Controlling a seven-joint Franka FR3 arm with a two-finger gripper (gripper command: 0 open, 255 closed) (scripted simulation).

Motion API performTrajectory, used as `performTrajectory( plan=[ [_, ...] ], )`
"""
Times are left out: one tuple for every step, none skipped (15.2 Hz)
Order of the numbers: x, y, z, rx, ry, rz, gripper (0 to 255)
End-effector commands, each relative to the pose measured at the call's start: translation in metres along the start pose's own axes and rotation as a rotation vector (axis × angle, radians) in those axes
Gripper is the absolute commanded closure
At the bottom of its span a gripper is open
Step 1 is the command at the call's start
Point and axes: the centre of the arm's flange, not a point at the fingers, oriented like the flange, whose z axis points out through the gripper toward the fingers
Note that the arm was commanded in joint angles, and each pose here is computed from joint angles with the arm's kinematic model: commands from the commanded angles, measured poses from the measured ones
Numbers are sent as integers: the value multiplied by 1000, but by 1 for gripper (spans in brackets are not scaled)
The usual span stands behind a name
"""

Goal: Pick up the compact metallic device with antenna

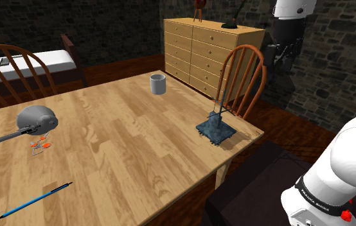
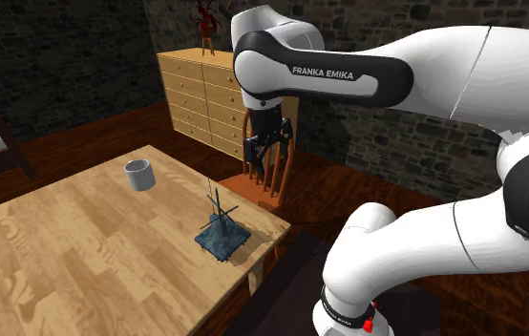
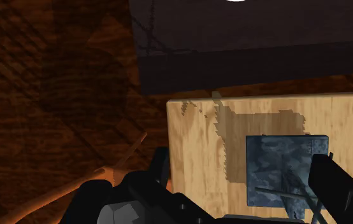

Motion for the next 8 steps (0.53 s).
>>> performTrajectory(
  plan=[
    [0, 0, 0, 0, 0, 0, 0],
    [5, -8, 7, 5, 11, 1, 0],
    [11, -16, 14, 10, 22, 1, 0],
    [16, -23, 22, 16, 32, 2, 0],
    [21, -31, 29, 21, 43, 3, 0],
    [27, -39, 35, 26, 54, 3, 0],
    [33, -47, 42, 31, 65, 4, 0],
    [38, -55, 49, 36, 75, 5, 0]
  ],
)
